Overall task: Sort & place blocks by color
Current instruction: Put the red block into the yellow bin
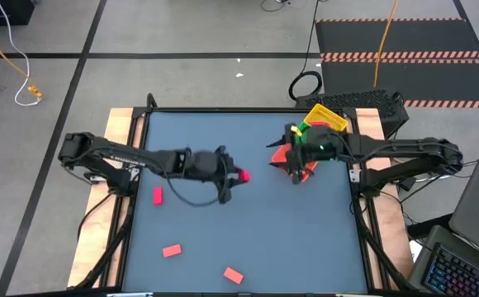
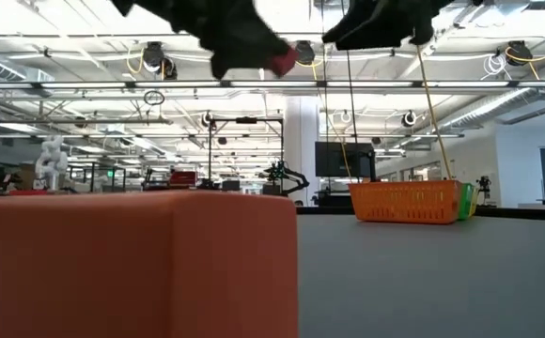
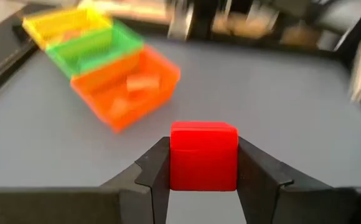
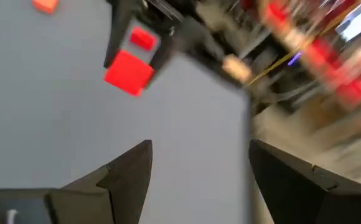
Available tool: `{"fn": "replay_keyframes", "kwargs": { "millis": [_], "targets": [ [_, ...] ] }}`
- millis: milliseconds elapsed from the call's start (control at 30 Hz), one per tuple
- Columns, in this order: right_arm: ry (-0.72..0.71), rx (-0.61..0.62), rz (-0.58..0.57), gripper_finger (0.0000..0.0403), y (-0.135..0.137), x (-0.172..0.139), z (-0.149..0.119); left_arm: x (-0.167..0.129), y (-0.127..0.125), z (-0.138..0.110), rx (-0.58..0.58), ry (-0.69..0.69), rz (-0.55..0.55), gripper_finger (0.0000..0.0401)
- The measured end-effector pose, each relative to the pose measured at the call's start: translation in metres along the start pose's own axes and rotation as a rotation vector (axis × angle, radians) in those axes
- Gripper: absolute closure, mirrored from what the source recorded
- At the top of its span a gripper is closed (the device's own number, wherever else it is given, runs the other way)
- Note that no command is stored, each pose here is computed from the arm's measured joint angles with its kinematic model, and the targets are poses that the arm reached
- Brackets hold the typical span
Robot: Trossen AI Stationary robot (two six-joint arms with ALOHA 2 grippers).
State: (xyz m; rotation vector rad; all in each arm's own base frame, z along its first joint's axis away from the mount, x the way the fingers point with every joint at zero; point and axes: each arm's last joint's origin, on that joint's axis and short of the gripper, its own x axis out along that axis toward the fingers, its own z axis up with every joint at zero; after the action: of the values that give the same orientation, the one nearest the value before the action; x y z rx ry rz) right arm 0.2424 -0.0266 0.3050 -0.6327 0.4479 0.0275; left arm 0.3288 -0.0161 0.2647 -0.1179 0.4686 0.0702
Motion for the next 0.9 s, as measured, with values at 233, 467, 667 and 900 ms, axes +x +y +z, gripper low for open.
{"fn": "replay_keyframes", "kwargs": {
  "millis": [233,467,667,900],
  "targets": [
    [-0.159,-0.298,-0.277,0.0142,0.027,0.010,-0.011,0.000,0.033,0.028,-0.115,-0.223,-0.210,0.0263],
    [-0.405,-0.393,-0.468,0.0142,0.043,0.003,-0.022,0.000,0.046,0.038,-0.119,-0.336,-0.209,0.0260],
    [-0.403,-0.401,-0.432,0.0142,0.048,0.008,-0.028,-0.002,0.056,0.049,-0.145,-0.466,-0.237,0.0261],
    [-0.437,-0.400,-0.469,0.0142,0.047,0.011,-0.026,0.014,0.063,0.042,-0.197,-0.450,-0.264,0.0261]
  ]
}}
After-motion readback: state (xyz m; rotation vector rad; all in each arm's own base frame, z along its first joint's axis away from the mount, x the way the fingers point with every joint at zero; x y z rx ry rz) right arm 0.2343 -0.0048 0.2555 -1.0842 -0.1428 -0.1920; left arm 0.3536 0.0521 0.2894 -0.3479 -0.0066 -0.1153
